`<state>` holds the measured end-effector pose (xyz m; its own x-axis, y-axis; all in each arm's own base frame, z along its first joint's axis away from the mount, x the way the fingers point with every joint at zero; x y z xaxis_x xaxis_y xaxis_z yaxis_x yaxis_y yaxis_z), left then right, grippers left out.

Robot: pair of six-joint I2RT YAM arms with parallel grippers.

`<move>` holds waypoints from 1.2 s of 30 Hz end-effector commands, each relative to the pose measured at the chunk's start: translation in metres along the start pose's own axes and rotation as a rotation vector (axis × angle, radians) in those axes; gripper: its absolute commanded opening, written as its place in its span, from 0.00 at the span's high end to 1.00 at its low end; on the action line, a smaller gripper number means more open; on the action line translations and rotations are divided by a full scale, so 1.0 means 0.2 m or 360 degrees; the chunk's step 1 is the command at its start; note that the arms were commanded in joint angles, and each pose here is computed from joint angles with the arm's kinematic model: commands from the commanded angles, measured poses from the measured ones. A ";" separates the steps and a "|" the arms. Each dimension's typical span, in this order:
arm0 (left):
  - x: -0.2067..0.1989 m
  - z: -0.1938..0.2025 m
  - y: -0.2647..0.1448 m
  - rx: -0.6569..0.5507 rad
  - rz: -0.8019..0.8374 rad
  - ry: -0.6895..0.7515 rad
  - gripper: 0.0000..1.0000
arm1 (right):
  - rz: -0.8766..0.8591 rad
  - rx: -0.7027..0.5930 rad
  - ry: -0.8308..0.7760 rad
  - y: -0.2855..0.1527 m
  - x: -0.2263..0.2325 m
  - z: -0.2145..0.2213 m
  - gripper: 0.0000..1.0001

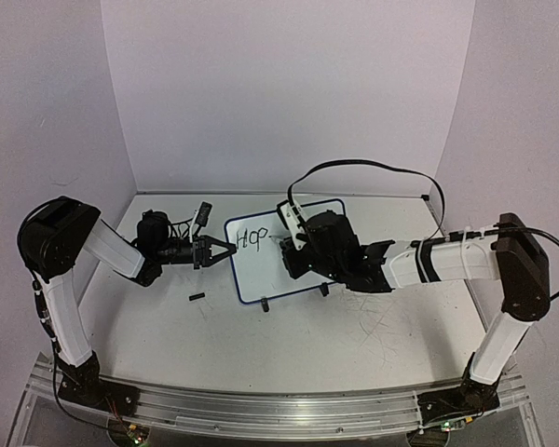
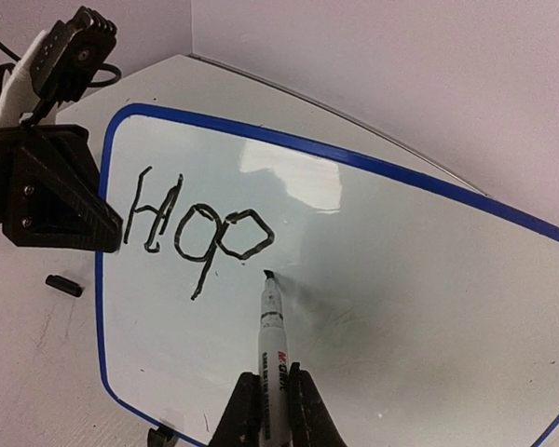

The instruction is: Write a sentence on the whiteboard

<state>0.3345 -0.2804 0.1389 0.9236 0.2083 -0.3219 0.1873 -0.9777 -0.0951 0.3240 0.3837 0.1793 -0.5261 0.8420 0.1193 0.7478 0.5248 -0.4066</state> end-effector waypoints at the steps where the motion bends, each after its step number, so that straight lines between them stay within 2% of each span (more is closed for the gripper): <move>1: 0.00 0.06 0.02 0.0072 -0.0011 0.0004 1.00 | 0.0073 -0.0093 0.0061 -0.01 -0.02 -0.09 1.00; 18: 0.00 0.05 0.02 0.0072 -0.0012 0.0004 1.00 | 0.0195 -0.0141 0.0099 -0.03 -0.09 -0.13 1.00; 36: 0.00 0.06 0.03 0.0074 -0.0010 0.0006 1.00 | 0.0144 -0.0151 0.0077 0.03 -0.04 -0.15 1.00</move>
<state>0.3348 -0.2803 0.1387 0.9220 0.2106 -0.3249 0.1888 -0.9771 -0.0977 0.3343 0.3773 0.1912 -0.4485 0.8864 0.1150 0.8093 0.4573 -0.3687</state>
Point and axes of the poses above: each gripper's point midway between its finger pads, its own y axis out along the fingers, its own x axis along the line the jaws close on, z = x × y, the point moved 2 cm from there along -y, back along the fingers, and after that the axes turned 13 degrees about y, right-handed, at the moved point
